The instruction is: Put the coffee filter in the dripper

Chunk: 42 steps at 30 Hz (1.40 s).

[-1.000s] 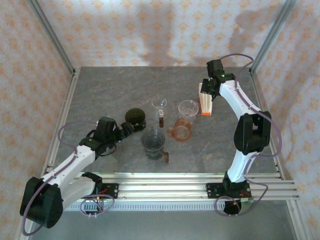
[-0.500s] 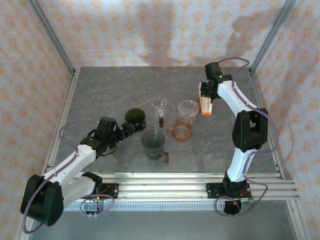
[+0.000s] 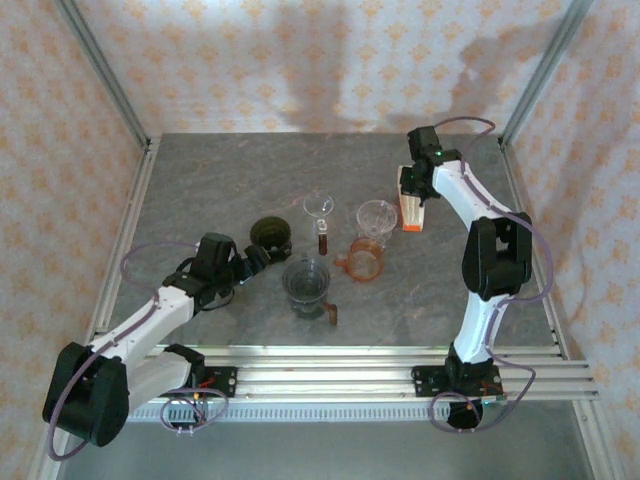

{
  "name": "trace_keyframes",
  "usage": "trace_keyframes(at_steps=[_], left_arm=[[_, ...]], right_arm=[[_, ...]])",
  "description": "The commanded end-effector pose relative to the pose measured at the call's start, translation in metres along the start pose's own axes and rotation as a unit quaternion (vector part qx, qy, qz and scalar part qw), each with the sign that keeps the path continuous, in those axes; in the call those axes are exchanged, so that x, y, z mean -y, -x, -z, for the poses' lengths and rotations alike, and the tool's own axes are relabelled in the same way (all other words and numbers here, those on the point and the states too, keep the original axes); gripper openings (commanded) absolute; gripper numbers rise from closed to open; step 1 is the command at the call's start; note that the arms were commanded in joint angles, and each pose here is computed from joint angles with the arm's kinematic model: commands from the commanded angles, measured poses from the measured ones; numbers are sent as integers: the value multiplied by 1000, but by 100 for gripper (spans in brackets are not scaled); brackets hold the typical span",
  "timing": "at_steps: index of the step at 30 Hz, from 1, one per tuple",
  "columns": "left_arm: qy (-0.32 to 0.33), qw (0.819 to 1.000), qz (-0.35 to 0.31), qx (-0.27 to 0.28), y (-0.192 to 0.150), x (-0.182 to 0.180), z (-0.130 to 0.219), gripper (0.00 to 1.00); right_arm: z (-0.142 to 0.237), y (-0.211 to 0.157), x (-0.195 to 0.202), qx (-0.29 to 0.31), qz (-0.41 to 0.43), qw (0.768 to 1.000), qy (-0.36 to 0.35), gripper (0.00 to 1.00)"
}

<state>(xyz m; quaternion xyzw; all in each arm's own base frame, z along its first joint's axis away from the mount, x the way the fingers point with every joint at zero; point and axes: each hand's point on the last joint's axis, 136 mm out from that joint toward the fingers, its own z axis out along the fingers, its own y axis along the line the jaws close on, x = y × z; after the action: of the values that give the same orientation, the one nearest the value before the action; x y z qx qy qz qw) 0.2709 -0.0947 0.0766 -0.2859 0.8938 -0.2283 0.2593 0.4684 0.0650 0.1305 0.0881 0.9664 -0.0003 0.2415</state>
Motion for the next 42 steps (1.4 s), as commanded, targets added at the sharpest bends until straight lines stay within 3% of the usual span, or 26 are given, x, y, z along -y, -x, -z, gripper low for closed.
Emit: trace_keyframes(at_steps=[1,10,16,34,42], left_arm=[[-22,1000,2,6,7,16,2,99],[-21,1000,3,2,5,15,0,100],[-22,1000,3,2,5,16,0,100],[-24,1000,5,2,5,16,2,99],[-36,999,0,10,11,26,13,99]], right_arm=[[1,8,5,4,5,1000,-20,18],[-5,7,5,-2,7,1000,-23,13],[2,12,6,9,6,1000,-24,4],[55,23,13,53,-2,998,-21,0],[111,28,21,108,-21,994,-8,0]])
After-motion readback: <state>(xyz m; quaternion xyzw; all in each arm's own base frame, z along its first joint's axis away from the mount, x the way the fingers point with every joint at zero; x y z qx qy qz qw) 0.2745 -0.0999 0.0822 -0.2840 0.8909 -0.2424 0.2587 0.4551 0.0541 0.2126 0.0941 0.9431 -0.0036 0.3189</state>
